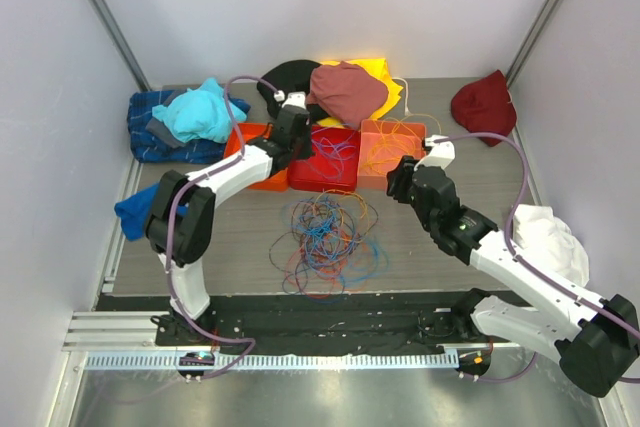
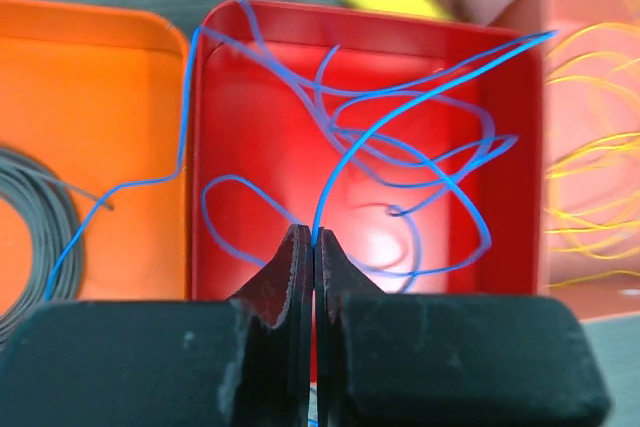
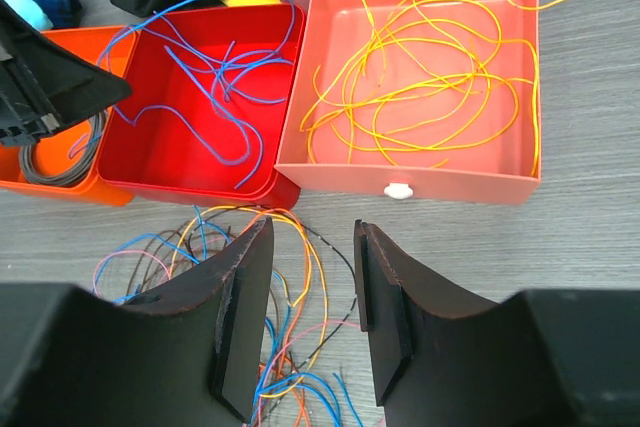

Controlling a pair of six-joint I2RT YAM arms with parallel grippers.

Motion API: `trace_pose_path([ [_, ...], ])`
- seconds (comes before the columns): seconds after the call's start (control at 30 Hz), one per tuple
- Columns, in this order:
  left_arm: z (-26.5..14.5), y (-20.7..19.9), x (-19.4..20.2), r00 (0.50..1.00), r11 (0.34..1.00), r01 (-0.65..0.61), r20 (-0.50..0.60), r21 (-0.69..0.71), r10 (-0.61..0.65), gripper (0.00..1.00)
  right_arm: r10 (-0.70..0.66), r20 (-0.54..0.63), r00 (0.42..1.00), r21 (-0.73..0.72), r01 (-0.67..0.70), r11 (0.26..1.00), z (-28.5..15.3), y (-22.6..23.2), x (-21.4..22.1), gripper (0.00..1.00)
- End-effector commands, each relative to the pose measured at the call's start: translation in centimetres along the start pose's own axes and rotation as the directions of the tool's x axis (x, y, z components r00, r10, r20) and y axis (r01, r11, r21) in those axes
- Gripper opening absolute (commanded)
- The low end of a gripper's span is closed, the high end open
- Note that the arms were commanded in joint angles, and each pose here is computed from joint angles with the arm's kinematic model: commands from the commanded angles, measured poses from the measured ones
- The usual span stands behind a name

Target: Untangle the cables

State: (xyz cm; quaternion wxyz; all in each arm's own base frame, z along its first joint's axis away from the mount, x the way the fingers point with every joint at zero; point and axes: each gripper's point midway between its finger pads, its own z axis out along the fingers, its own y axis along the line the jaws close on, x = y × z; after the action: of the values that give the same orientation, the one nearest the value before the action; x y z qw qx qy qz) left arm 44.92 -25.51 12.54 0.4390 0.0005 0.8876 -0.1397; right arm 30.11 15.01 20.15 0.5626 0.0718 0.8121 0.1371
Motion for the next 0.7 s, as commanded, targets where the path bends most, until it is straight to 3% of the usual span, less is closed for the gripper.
trace_pose_path([
  [0.0, 0.7, 1.0, -0.7, 0.998, 0.995, -0.057, -0.011, -0.076, 0.057, 0.00, 0.013, 0.027, 1.000, 0.004, -0.013, 1.000, 0.0, 0.1, -0.6, 0.46],
  [0.07, 1.4, 1.6, 0.7, 0.996, 0.992, -0.074, -0.060, -0.104, 0.068, 0.00, 0.015, 0.027, 1.000, 0.002, -0.015, 1.000, 0.0, 0.2, -0.6, 0.46],
  [0.1, 1.5, 1.8, 0.7, 0.996, 0.991, -0.076, -0.063, -0.113, 0.069, 0.07, 0.012, 0.025, 1.000, 0.005, -0.012, 1.000, 0.0, 0.1, -0.6, 0.46],
  [0.17, 0.9, 1.8, 0.4, 0.996, 0.991, -0.071, -0.053, -0.110, 0.065, 0.31, 0.010, 0.025, 1.000, 0.005, -0.010, 1.000, 0.0, 0.1, -0.5, 0.46],
  [0.2, 0.5, 1.6, 0.0, 0.997, 0.991, -0.072, -0.034, -0.109, 0.068, 0.54, 0.009, 0.028, 1.000, 0.008, -0.010, 1.000, 0.0, 0.0, -0.6, 0.46],
  [0.27, -1.2, 1.6, -1.3, 0.997, 0.993, -0.066, 0.019, -0.099, 0.068, 0.69, 0.010, 0.025, 1.000, 0.008, -0.010, 1.000, 0.1, 0.0, -0.5, 0.46],
  [0.3, -1.8, 1.5, -2.1, 0.997, 0.994, -0.061, 0.047, -0.096, 0.066, 0.99, 0.010, 0.025, 1.000, 0.007, -0.010, 1.000, 0.1, 0.1, -0.5, 0.46],
  [0.67, -11.4, 0.7, -10.4, 0.952, 0.999, -0.003, 0.305, -0.034, 0.013, 1.00, 0.027, 0.020, 0.999, -0.010, -0.027, 1.000, 0.1, 0.3, -0.2, 0.46],
])
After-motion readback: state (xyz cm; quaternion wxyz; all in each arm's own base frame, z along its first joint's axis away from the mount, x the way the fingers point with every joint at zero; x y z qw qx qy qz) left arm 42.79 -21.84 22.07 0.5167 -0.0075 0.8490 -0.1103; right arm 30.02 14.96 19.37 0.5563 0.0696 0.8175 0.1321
